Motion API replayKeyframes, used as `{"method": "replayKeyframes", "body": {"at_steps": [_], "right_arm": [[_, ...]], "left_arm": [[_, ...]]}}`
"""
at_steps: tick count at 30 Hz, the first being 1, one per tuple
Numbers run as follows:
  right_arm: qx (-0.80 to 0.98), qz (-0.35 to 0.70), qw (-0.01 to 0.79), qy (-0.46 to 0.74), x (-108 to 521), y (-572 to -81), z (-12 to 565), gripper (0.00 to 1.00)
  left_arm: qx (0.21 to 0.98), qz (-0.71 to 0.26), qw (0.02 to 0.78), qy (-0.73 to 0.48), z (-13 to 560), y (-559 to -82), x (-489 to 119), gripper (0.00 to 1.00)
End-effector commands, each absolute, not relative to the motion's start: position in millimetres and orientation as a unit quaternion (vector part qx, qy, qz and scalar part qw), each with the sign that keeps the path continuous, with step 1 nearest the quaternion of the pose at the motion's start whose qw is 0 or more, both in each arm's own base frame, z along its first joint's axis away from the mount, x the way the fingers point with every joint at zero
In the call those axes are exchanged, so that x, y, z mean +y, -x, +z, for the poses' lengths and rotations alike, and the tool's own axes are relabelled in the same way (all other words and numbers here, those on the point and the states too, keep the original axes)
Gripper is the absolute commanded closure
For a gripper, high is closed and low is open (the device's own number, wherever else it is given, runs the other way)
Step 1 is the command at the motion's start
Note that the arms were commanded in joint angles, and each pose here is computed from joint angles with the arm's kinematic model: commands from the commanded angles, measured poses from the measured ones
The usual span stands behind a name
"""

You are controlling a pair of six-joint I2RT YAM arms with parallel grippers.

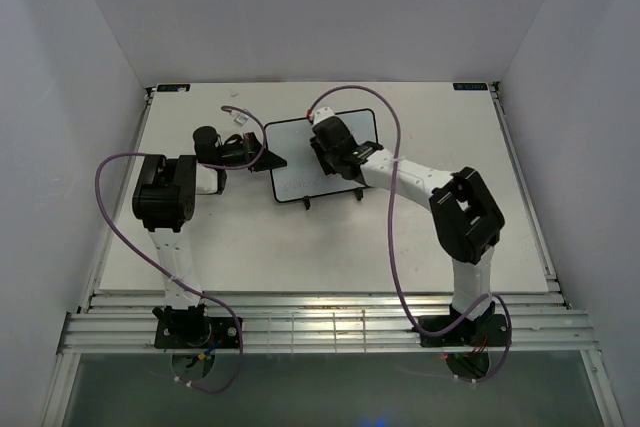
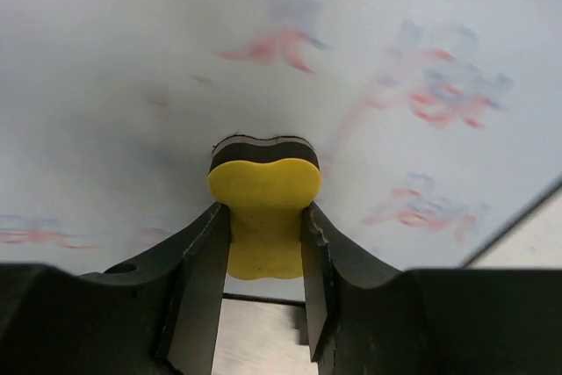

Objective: Erase the whiteboard

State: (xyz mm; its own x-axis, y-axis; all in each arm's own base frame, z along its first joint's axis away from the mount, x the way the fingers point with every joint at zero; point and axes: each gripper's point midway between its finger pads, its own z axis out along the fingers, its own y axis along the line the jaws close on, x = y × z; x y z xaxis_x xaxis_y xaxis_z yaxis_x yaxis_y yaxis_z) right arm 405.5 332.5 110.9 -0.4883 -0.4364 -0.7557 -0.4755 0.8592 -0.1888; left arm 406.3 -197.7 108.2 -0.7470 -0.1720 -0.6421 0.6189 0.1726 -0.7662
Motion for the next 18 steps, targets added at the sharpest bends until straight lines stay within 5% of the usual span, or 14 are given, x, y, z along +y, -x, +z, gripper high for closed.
{"method": "replayKeyframes", "body": {"at_steps": [1, 18], "right_arm": [[0.878, 0.025, 0.440, 0.190, 276, -427, 108, 0.71], [0.828, 0.071, 0.531, 0.163, 226, -376, 222, 0.71]], "left_arm": [[0.662, -0.626, 0.336, -0.239, 162, -394, -204, 1.00], [0.644, -0.595, 0.425, -0.225, 235, -405, -197, 1.00]]}}
